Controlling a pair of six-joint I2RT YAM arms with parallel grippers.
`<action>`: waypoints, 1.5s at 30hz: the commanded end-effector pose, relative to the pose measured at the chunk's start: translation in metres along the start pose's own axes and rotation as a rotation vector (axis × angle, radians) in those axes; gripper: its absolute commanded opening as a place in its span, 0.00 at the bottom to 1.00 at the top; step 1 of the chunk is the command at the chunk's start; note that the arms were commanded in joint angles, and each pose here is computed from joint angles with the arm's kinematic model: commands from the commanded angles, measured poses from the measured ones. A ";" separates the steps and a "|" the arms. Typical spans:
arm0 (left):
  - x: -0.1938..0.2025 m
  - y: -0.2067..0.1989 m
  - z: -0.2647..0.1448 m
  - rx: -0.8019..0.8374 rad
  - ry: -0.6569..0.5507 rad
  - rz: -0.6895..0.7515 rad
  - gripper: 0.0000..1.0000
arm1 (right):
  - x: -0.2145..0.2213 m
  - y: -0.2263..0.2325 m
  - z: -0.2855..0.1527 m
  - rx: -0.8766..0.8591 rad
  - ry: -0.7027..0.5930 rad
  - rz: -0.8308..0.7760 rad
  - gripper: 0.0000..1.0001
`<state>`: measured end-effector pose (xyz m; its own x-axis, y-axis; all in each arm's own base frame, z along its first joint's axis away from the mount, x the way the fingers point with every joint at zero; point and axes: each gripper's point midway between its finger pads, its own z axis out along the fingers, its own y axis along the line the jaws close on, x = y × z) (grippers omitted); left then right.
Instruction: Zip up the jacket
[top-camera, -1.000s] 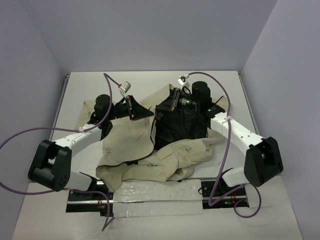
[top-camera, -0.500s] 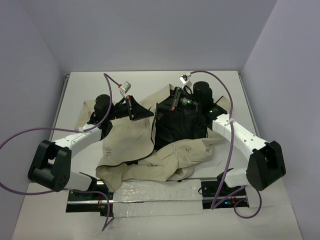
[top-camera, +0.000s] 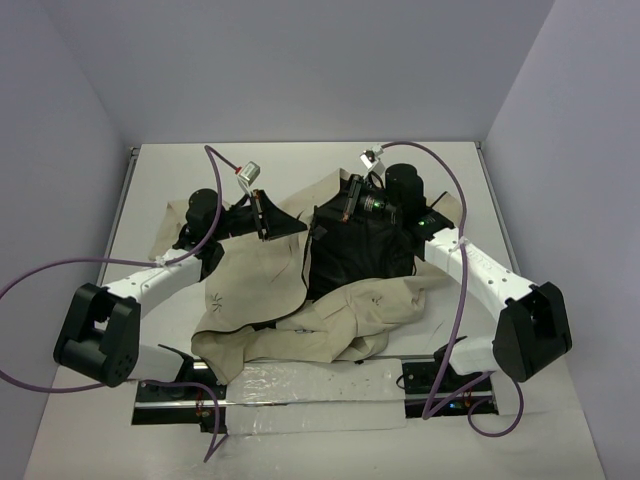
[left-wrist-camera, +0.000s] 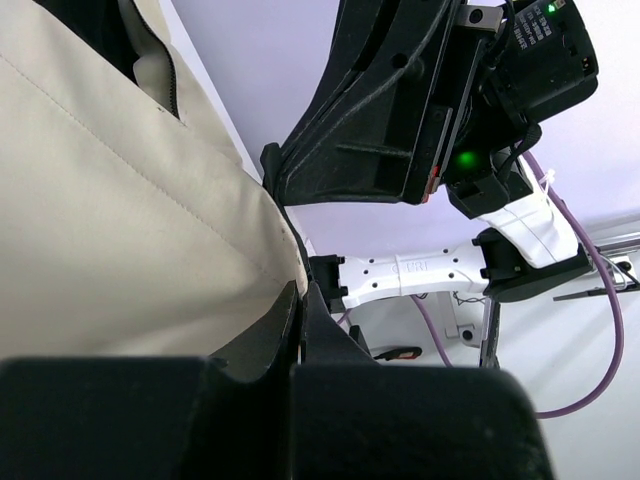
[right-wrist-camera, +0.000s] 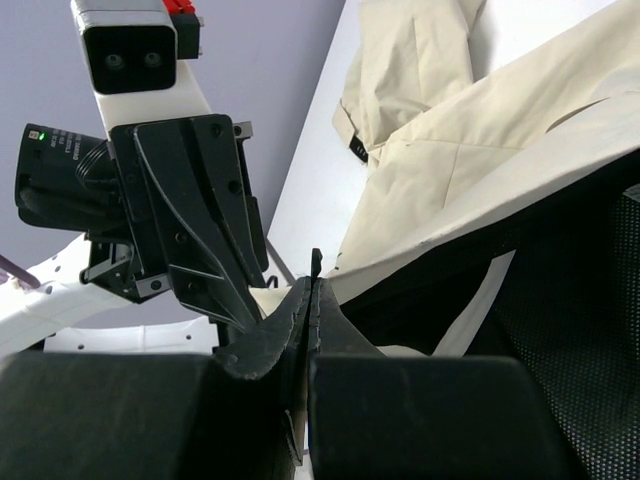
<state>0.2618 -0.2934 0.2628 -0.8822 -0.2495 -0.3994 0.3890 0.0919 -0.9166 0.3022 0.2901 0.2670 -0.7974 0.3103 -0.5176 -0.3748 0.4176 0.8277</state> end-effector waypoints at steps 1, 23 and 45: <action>0.001 -0.038 -0.003 0.092 0.041 0.115 0.00 | -0.032 0.020 -0.010 0.004 -0.131 -0.088 0.00; 0.020 -0.027 0.000 0.084 0.109 0.077 0.00 | -0.021 0.025 -0.001 0.008 -0.040 -0.178 0.00; 0.011 -0.026 -0.002 0.136 0.004 0.012 0.00 | -0.014 0.021 -0.019 0.033 -0.091 -0.185 0.00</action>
<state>0.2509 -0.2949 0.2582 -0.9051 -0.2765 -0.3229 0.3298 0.0225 -0.9438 0.2932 0.2880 0.2711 -0.7537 0.2382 -0.6125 -0.4491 0.4938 0.7446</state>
